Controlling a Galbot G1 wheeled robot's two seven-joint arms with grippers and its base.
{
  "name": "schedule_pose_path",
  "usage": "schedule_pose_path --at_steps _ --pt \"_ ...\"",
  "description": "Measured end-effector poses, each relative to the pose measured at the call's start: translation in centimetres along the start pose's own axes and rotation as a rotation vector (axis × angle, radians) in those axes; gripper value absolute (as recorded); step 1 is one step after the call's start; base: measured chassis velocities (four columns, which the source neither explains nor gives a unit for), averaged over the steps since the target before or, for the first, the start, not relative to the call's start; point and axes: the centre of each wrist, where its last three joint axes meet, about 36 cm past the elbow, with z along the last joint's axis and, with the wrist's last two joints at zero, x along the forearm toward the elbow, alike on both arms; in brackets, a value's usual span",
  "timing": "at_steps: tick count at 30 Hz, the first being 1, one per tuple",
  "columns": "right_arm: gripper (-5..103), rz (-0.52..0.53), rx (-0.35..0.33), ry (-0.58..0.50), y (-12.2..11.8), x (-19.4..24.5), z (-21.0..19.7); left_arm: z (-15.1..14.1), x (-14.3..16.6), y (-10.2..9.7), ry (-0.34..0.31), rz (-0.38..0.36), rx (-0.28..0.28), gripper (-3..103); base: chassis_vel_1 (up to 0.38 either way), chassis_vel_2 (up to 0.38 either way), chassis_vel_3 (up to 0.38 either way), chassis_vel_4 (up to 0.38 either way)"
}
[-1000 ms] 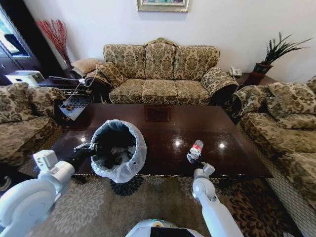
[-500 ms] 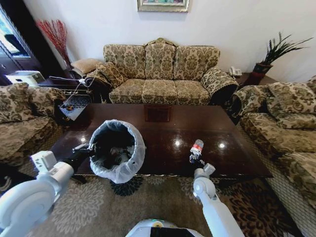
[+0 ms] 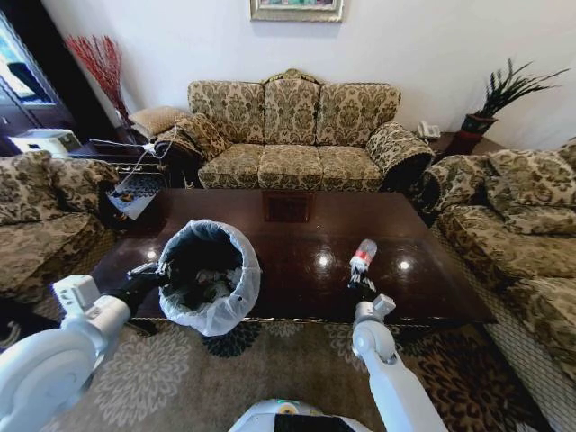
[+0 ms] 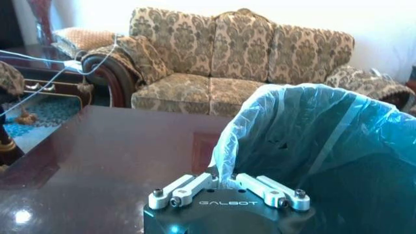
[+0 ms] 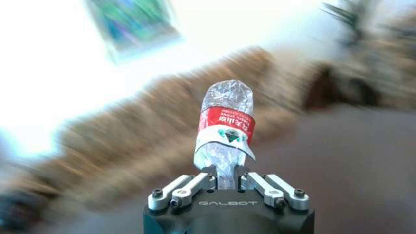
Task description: Move to the front of the table and place the trash on the table into the trash bin.
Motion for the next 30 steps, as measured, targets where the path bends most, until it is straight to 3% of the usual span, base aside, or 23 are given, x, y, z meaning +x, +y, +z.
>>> schedule_pose_path --at_steps 1,3,4,5,7,8,9,13,17,18,20,21,22,24,30 --pt "12 0.0 0.0 0.0 0.0 0.0 0.0 0.0 0.0 0.0 0.0 0.0 0.0 2 0.0 0.0 0.0 0.0" --pt "12 -0.268 -0.04 -0.111 1.0 -0.5 -0.9 -0.3 0.0 0.1 0.035 0.015 -0.017 2 0.0 0.0 0.0 0.0" --pt "12 -0.451 -0.059 -0.157 1.9 -0.6 -1.6 -0.6 0.0 0.1 0.047 0.023 -0.025 2 0.0 0.0 0.0 0.0" --pt "12 -0.451 -0.059 -0.157 1.9 -0.6 -1.6 -0.6 0.0 0.1 0.047 0.023 -0.025 2 0.0 0.0 0.0 0.0" --pt "12 -0.635 -0.085 -0.195 3.6 -0.3 -2.4 -1.0 -0.1 0.0 0.06 0.033 -0.033 2 0.0 0.0 0.0 0.0" --pt "12 -0.767 -0.101 -0.228 5.6 0.0 -3.2 -1.1 -0.2 -0.1 0.069 0.042 -0.039 2 0.0 0.0 0.0 0.0" --pt "12 -0.767 -0.101 -0.228 5.6 0.0 -3.2 -1.1 -0.2 -0.1 0.069 0.042 -0.039 2 0.0 0.0 0.0 0.0" --pt "12 -1.047 -0.125 -0.259 10.6 1.0 -4.5 -1.1 -0.2 -0.1 0.079 0.042 -0.033 2 0.0 0.0 0.0 0.0" --pt "12 -1.117 -0.132 -0.257 11.9 1.1 -4.6 -0.9 -0.2 0.0 0.076 0.038 -0.021 2 0.0 0.0 0.0 0.0" --pt "11 -1.197 -0.149 -0.241 13.6 1.6 -4.5 -0.6 0.0 0.1 0.079 0.033 -0.006 2 0.0 0.0 0.0 0.0" --pt "11 -1.242 -0.145 -0.224 14.6 1.8 -4.3 -0.5 0.0 0.1 0.08 0.029 0.002 2 0.0 0.0 0.0 0.0" --pt "8 -1.291 -0.06 -0.208 15.2 1.4 -3.3 -0.4 0.1 0.2 0.069 0.021 0.016 2 0.0 0.0 0.0 0.0" --pt "8 -1.291 -0.06 -0.208 15.2 1.4 -3.3 -0.4 0.1 0.2 0.069 0.021 0.016 2 0.0 0.0 0.0 0.0" --pt "11 -1.314 -0.014 -0.198 15.2 1.1 -2.6 -0.4 0.2 0.3 0.061 0.014 0.024 2 0.0 0.0 0.0 0.0" --pt "32 -1.318 -0.036 -0.161 15.1 1.7 -1.9 -0.4 0.3 0.4 0.057 0.01 0.027 2 0.0 0.0 0.0 0.0"
